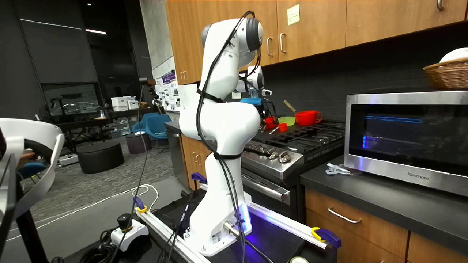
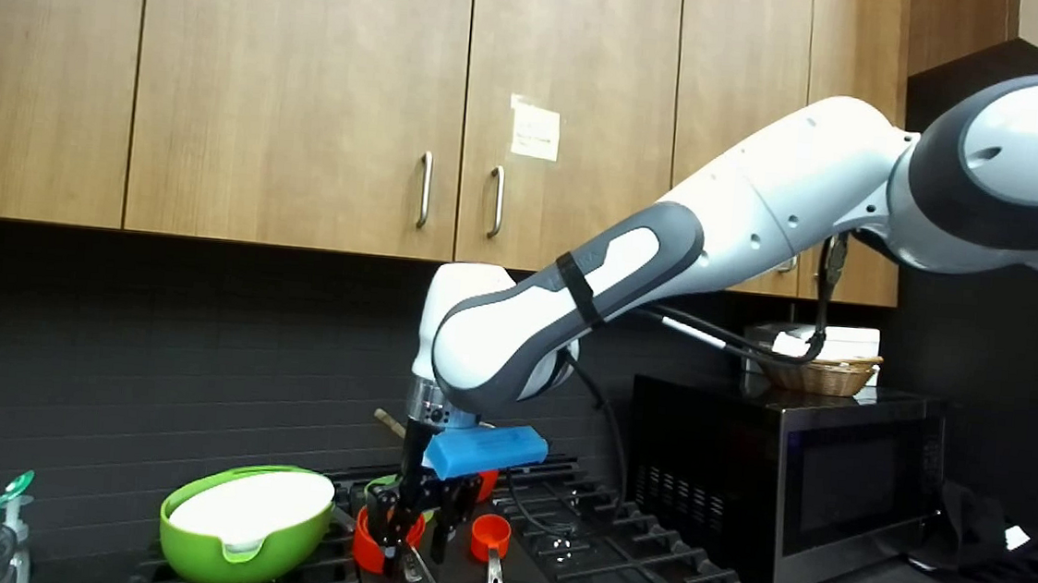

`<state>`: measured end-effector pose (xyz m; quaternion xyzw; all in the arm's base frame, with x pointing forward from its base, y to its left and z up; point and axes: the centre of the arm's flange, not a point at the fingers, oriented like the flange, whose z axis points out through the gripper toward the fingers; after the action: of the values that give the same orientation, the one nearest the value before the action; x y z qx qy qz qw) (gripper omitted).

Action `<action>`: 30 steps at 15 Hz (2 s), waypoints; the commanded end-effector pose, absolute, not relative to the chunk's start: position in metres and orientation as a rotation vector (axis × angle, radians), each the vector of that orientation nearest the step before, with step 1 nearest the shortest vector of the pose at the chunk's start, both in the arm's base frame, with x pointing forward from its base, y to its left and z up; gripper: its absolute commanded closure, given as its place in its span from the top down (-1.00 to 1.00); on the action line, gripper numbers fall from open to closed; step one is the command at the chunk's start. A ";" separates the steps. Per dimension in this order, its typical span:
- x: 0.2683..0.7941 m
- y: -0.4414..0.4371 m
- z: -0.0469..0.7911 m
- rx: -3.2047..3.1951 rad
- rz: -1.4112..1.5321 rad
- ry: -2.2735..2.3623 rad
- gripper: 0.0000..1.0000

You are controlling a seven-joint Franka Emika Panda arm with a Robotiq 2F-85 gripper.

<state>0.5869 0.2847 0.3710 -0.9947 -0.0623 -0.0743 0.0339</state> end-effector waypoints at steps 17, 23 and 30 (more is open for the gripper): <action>0.601 0.299 0.364 -3.081 -0.252 -0.210 -0.84; 0.598 0.293 0.365 -3.073 -0.250 -0.201 -0.44; 0.590 0.286 0.389 -3.075 -0.308 -0.174 0.31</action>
<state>0.5994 0.2921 0.3709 -0.9938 -0.0655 -0.0839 0.0318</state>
